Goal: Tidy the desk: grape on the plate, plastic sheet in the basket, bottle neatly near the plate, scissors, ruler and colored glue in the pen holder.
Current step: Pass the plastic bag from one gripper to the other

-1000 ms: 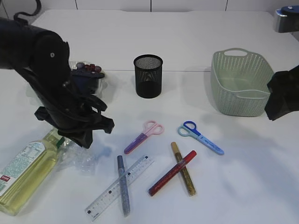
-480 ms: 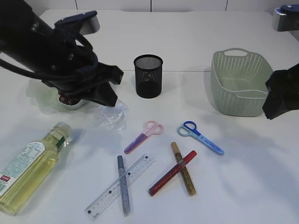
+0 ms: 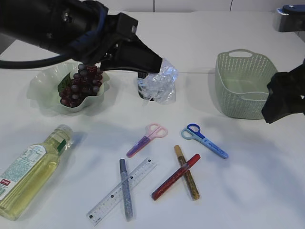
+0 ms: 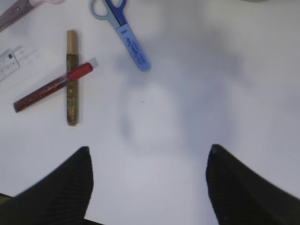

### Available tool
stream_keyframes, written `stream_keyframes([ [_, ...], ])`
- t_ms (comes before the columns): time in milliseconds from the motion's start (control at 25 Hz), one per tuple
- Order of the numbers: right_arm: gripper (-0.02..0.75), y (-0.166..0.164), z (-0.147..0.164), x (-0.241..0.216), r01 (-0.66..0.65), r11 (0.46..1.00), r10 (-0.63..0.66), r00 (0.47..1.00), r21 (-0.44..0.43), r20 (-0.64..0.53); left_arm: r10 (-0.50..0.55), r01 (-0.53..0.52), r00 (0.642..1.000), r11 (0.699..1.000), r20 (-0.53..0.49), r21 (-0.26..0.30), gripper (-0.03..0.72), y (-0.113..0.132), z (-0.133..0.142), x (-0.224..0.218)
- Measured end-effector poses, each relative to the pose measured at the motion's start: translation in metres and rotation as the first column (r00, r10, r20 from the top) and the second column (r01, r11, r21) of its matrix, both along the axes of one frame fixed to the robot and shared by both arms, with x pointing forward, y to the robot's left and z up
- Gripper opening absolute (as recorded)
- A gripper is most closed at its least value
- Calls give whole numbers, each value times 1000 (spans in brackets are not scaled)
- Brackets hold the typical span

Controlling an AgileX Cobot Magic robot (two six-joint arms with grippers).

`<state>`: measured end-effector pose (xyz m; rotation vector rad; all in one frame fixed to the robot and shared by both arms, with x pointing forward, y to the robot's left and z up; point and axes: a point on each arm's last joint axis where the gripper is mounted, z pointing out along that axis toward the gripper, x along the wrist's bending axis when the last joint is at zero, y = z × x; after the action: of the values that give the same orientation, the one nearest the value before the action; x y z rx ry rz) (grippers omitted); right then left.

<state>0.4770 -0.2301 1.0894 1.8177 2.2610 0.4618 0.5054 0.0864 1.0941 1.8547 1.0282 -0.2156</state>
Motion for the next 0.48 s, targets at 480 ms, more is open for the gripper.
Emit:
stream_keyframes([
  [480, 583, 29, 13, 8, -10, 933, -24, 996, 359, 90, -110, 114, 988, 993, 108, -35, -6, -5, 6, -4],
])
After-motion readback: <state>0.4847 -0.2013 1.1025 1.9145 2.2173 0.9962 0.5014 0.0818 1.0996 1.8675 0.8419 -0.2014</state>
